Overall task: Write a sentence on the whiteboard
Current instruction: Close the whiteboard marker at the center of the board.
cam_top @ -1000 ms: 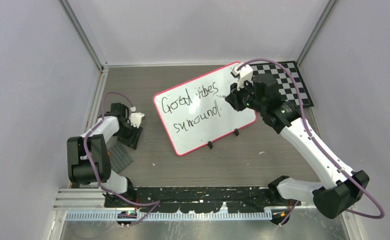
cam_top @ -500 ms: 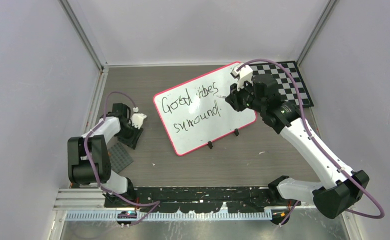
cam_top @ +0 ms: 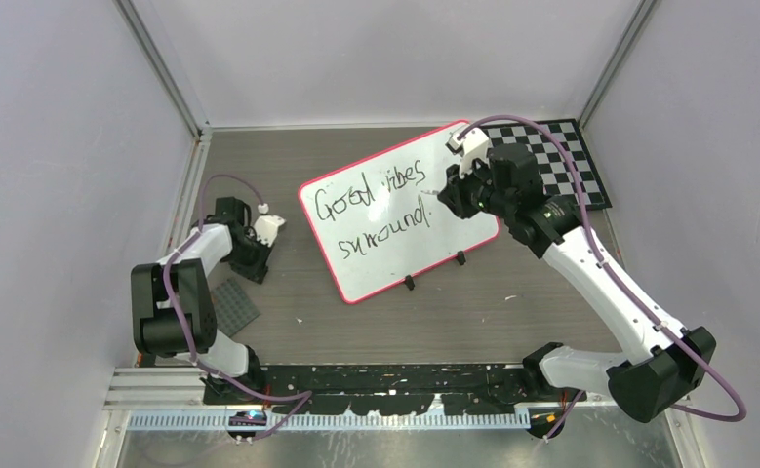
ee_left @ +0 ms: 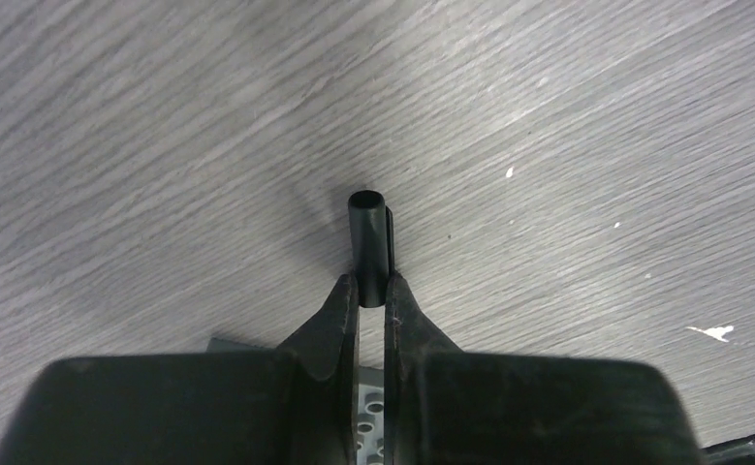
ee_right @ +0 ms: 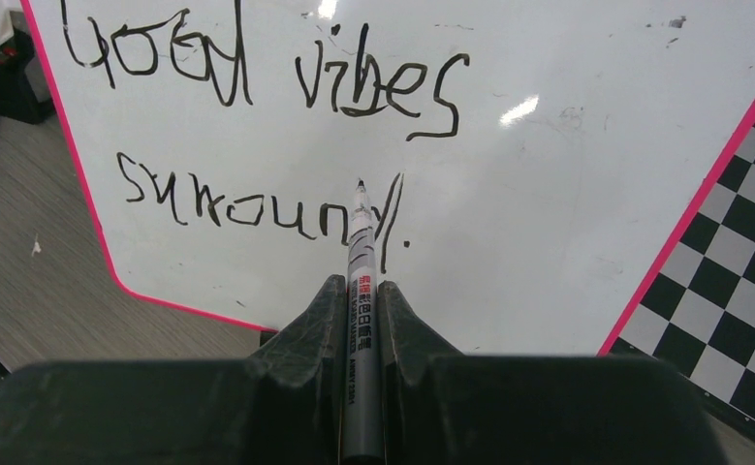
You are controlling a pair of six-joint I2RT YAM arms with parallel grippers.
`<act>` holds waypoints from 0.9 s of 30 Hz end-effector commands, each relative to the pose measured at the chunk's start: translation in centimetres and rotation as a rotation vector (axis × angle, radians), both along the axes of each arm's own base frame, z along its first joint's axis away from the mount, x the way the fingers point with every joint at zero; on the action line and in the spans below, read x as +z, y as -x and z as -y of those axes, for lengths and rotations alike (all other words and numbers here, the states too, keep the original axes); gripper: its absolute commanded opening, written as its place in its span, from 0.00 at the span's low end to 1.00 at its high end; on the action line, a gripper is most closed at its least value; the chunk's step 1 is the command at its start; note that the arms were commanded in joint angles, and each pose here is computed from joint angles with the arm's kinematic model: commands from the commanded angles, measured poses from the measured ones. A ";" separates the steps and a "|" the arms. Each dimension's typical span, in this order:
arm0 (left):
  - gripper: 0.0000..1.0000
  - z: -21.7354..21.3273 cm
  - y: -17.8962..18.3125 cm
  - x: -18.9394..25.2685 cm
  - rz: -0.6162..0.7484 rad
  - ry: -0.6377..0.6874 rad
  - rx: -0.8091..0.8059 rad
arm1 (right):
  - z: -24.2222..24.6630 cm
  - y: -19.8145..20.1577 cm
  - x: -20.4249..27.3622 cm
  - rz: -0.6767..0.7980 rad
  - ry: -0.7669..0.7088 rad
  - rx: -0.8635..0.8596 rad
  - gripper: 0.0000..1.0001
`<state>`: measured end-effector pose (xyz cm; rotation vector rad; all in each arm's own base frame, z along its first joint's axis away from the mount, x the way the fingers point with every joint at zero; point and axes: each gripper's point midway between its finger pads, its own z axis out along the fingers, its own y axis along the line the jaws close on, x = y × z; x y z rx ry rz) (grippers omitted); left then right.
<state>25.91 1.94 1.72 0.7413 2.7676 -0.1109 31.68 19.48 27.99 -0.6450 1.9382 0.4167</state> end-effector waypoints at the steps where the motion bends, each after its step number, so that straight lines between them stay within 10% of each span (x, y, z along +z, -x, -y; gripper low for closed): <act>1: 0.00 0.9 -2.0 2.0 0.086 0.106 -0.019 | -1.2 0.2 2.5 0.029 -0.052 0.060 0.00; 15: 0.00 3.3 -4.8 21.5 0.387 0.222 -0.126 | -5.8 4.1 3.9 -0.155 -0.246 0.305 0.00; 27: 0.00 18.4 2.6 27.2 0.403 0.414 -0.776 | -8.4 8.0 5.7 -0.330 -0.402 0.512 0.00</act>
